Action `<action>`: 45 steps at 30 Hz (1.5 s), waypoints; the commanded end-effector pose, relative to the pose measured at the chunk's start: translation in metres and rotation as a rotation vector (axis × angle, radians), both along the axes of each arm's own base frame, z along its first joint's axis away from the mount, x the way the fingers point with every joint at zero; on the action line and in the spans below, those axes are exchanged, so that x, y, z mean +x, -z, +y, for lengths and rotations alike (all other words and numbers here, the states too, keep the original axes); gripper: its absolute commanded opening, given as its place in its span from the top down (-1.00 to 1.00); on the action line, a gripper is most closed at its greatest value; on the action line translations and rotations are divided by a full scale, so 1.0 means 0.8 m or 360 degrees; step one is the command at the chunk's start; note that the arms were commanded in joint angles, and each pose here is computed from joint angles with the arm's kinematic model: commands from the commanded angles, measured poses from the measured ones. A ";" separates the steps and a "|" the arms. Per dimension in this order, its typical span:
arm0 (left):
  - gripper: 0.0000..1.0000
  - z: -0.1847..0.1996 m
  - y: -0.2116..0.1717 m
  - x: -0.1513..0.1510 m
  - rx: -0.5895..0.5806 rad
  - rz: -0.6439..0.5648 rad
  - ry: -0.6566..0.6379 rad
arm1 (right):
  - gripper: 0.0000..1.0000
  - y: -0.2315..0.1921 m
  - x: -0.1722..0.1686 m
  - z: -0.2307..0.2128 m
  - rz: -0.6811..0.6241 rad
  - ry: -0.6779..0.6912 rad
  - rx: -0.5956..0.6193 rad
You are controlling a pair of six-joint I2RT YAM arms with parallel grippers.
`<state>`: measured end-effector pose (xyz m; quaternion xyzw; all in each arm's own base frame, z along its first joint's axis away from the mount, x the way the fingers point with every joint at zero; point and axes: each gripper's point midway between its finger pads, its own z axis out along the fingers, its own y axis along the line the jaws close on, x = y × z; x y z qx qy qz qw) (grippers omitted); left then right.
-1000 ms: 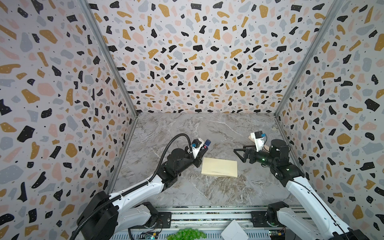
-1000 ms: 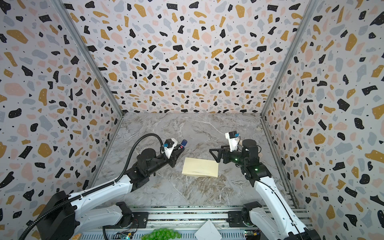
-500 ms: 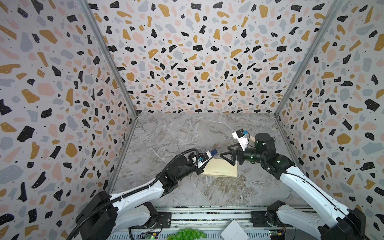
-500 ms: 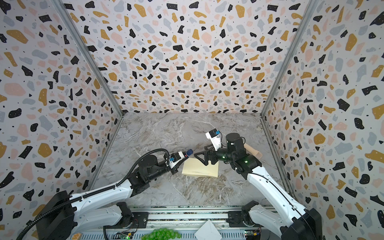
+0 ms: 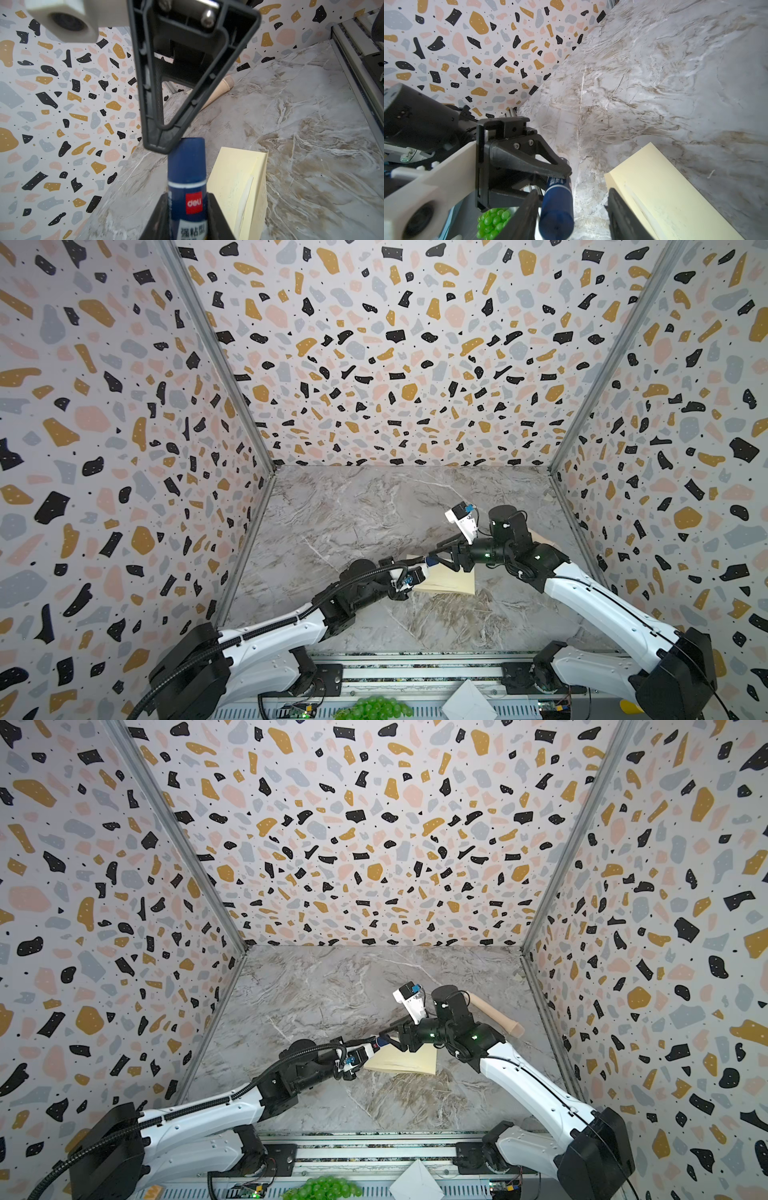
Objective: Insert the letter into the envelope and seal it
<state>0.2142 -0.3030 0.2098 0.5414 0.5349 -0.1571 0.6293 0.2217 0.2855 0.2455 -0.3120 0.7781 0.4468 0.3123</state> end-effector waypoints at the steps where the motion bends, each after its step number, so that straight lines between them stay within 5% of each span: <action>1: 1.00 0.001 -0.023 0.000 -0.0055 -0.0109 -0.0009 | -0.01 -0.018 -0.004 0.008 -0.0028 -0.0052 0.0044; 9: 1.00 0.000 -0.021 -0.001 -0.0044 -0.0106 0.0001 | 0.19 -0.011 -0.013 0.010 -0.0013 -0.0082 0.0026; 13: 1.00 -0.002 -0.021 -0.002 -0.0030 -0.0097 0.0009 | 0.45 -0.010 -0.016 0.014 -0.0013 -0.0104 0.0015; 26: 1.00 -0.001 -0.029 -0.004 -0.0051 -0.0096 0.0009 | 0.29 0.004 -0.019 0.009 -0.0010 -0.0086 -0.0066; 32: 1.00 -0.005 -0.025 -0.008 -0.0037 -0.0074 0.0047 | 0.75 -0.003 -0.022 0.010 -0.0042 -0.0103 -0.0029; 36: 1.00 -0.008 -0.022 -0.014 -0.0032 -0.0050 0.0092 | 0.99 -0.007 -0.021 0.008 -0.0156 -0.0148 -0.0092; 45: 1.00 -0.022 0.000 -0.031 -0.0028 0.0122 0.0247 | 1.00 -0.032 -0.043 -0.006 -0.0655 -0.0430 -0.0220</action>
